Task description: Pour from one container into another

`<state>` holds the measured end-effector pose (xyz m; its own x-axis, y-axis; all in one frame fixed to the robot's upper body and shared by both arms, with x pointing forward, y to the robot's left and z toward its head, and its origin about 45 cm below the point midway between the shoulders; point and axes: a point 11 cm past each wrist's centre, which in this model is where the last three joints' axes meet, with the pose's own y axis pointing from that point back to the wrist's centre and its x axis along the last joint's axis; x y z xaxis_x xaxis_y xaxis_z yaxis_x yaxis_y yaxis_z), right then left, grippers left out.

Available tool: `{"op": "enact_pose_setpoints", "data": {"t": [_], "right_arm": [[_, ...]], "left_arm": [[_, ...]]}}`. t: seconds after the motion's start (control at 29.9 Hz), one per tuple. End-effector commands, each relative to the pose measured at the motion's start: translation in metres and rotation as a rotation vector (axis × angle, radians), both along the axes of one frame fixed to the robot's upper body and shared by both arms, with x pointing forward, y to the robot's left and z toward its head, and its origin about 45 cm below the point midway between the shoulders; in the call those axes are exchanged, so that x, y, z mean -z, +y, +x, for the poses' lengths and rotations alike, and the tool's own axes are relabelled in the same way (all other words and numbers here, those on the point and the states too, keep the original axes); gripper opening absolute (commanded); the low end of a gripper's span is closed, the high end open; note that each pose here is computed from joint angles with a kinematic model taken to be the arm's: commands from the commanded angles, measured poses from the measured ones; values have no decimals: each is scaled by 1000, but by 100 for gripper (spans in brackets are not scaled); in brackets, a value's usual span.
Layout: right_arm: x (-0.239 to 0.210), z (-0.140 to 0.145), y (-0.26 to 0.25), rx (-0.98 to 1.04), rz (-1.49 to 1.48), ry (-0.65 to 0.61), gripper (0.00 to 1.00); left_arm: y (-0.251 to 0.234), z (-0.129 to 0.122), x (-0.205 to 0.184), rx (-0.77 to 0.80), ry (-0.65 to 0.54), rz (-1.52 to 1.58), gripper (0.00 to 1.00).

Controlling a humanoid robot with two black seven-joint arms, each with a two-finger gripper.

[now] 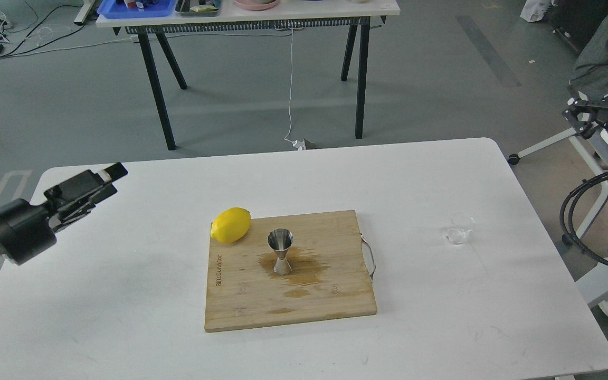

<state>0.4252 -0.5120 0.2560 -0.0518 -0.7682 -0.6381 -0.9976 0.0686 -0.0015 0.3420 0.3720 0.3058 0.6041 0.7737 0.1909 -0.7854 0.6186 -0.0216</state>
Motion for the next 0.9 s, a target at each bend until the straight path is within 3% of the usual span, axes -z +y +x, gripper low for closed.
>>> {"op": "enact_pose_setpoints", "data": {"t": [0.0,0.07,0.23,0.5,0.64,0.67,0.87], "right_arm": [[6,4,11,-18,19,1,99],[4,8,21,-41,29,-13,99],[-2,17,48,-107,50,-48,99],[-16,15,53,-85,294,-164,99],[-28,3,54,-65,508,-289,99],[-27,0,50,-20,541,-271,99],[11,-31,21,304,606,108,99]], "left_arm": [[27,20,-55,-96,-75,-339,92],[36,31,-65,-137,-100,-433,93],[26,57,-39,-179,-89,-554,94],[21,58,-34,-176,-79,-567,94],[12,60,-28,-164,-68,-589,94],[11,60,-27,-163,-65,-592,94],[-8,61,-16,-123,-56,-549,94]]}}
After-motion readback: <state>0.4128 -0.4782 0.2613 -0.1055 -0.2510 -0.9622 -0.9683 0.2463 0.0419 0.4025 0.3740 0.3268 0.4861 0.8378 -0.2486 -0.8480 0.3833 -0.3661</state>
